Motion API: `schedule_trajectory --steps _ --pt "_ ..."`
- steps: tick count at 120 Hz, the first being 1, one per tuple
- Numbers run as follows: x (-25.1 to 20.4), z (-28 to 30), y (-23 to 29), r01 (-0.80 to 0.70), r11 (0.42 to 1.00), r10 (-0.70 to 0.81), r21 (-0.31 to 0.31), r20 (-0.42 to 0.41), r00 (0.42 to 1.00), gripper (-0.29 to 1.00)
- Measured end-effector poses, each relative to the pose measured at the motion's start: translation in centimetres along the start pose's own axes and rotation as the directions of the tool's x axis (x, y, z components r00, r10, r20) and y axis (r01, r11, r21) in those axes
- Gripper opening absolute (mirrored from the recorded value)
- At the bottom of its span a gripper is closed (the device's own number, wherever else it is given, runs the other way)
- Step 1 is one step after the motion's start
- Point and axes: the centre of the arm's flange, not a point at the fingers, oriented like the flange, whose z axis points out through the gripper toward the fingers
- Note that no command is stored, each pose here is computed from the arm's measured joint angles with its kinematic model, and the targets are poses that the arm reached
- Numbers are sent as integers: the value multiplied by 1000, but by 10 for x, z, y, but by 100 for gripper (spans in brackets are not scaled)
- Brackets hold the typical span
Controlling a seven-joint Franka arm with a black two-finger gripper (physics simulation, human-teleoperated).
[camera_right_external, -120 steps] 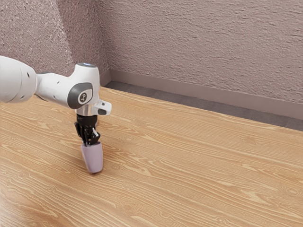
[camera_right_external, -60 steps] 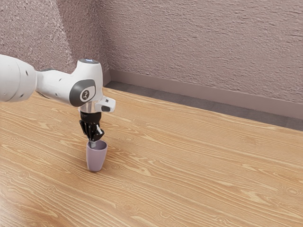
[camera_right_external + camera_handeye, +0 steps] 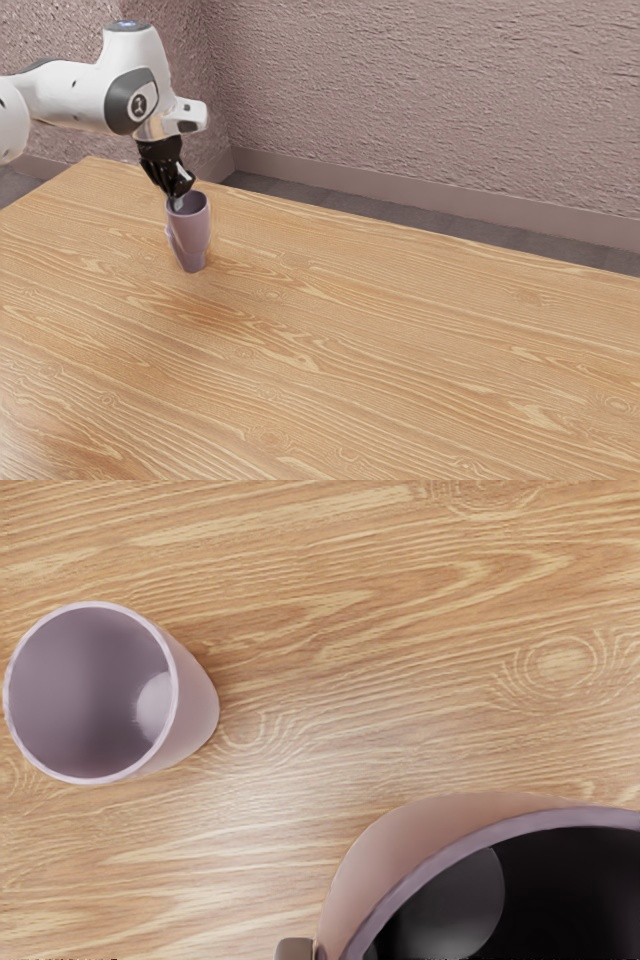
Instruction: Place the right cup onto the left cup
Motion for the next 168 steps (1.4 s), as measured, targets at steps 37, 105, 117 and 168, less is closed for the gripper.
schedule_trajectory --steps 37,105,117,168 --pt "-1 -22 -102 128 985 -130 -116 -10 991 -8" --pt "34 34 -156 46 991 -51 -125 -36 998 -8" --pt "41 34 -158 28 993 -35 -113 -61 998 -8" --pt "48 62 -172 15 994 -29 -111 -125 992 -8"
